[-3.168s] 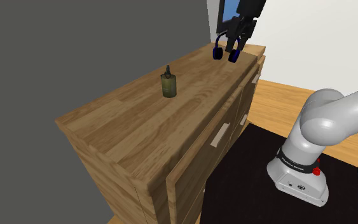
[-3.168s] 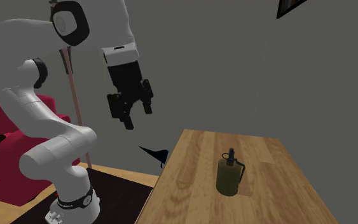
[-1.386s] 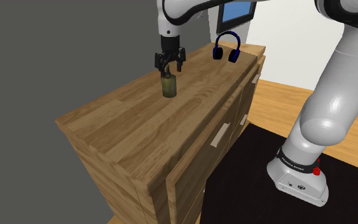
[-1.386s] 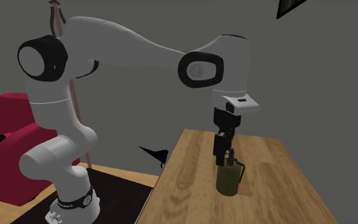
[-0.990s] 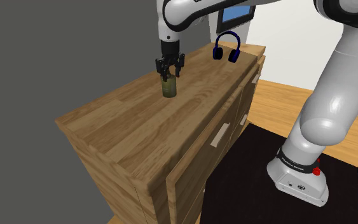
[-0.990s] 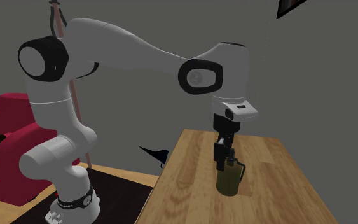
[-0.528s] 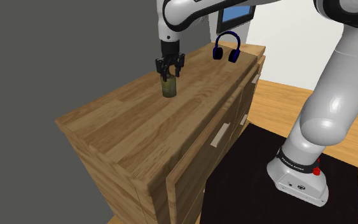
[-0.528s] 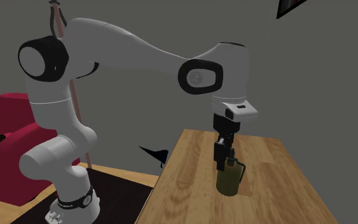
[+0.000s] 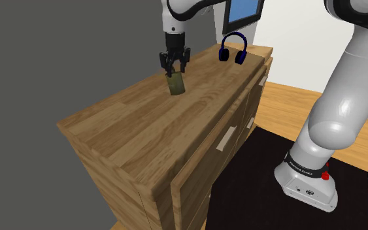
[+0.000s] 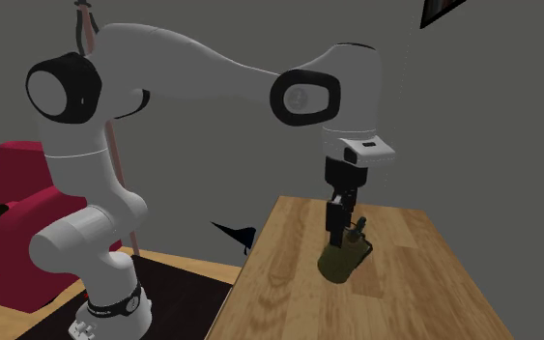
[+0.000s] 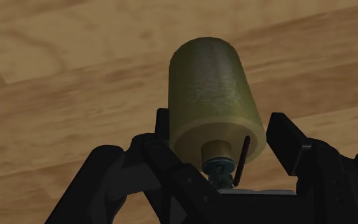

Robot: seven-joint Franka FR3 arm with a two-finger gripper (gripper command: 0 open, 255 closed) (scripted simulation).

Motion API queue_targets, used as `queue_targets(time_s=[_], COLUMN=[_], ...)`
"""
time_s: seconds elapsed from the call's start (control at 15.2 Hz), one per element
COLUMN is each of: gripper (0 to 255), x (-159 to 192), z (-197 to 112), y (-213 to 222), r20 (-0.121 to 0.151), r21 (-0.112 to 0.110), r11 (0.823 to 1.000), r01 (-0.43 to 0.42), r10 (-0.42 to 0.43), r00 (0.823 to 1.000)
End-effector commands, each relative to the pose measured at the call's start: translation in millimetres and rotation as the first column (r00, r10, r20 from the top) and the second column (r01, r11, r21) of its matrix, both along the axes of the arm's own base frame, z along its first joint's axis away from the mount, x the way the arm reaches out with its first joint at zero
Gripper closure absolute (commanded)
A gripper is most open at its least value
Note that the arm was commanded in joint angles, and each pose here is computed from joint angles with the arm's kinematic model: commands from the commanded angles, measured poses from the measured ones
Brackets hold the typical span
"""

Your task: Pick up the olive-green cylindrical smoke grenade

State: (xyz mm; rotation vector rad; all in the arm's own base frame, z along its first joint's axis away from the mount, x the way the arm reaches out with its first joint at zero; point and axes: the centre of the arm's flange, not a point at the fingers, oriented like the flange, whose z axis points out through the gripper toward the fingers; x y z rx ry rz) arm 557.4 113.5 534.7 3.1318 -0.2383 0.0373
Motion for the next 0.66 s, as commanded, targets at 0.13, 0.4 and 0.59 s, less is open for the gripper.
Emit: queue_targets(time_s=[0.13,0.4,0.59], gripper=[255,255,255], x=[-0.2,-0.2,-0.2], z=[22.0,43.1,49.2], y=[2.4,2.4,2.4], r20=[0.000,0.000,0.000], r21=[0.000,0.000,0.000], r11=[1.000,1.000,1.000], r01=[0.000,0.000,0.000], r10=[0.000,0.000,0.000], r00=[1.000,1.000,1.000])
